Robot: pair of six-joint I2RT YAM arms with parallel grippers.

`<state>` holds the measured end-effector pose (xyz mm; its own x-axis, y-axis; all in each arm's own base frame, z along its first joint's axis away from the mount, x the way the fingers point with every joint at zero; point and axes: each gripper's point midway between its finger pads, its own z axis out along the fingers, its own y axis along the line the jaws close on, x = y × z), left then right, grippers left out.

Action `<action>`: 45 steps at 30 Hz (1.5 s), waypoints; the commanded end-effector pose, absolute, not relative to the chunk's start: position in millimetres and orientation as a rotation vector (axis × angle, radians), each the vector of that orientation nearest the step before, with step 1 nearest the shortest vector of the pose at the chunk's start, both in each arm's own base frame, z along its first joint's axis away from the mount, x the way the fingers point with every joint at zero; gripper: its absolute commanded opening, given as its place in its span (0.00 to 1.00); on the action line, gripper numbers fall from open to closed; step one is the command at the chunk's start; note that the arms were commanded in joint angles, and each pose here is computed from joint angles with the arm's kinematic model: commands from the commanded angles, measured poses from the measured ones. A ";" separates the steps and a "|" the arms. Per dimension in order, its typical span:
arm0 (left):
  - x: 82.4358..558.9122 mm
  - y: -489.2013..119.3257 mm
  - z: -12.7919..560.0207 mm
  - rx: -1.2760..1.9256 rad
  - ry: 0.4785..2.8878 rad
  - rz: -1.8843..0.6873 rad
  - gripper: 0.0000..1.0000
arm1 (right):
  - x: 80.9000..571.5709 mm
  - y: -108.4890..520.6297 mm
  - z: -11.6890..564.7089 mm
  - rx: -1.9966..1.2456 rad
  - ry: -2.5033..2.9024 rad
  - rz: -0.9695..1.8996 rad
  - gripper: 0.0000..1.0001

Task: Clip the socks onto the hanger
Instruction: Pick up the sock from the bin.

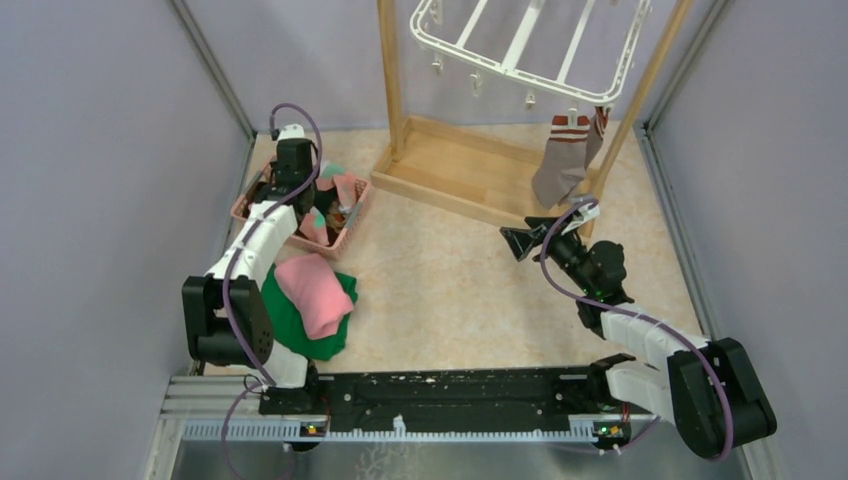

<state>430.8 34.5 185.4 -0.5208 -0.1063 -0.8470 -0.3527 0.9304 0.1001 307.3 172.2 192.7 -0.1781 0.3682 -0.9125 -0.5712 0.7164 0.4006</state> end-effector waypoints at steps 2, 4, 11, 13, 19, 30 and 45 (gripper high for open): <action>418.5 35.6 241.3 -0.235 1.990 0.312 0.00 | 307.8 175.7 210.7 -0.203 1.477 0.836 0.81; 411.0 32.3 261.0 -0.187 1.935 0.294 0.00 | 307.4 176.1 210.1 -0.204 1.479 0.839 0.81; 374.3 -8.8 325.9 0.107 1.689 0.098 0.00 | 305.6 178.0 212.5 -0.215 1.472 0.852 0.81; 364.9 -18.3 337.4 0.140 1.650 0.045 0.00 | 304.3 179.4 213.8 -0.224 1.467 0.860 0.81; 332.2 -86.9 358.2 0.396 1.515 -0.309 0.00 | 290.4 198.2 228.3 -0.331 1.392 0.953 0.82; 238.1 -182.6 354.0 0.747 1.107 -0.934 0.00 | 220.6 277.0 239.4 -0.814 1.122 1.014 0.82; 226.0 -259.0 313.3 0.873 1.145 -1.111 0.00 | 207.4 290.4 248.5 -0.922 1.099 0.896 0.83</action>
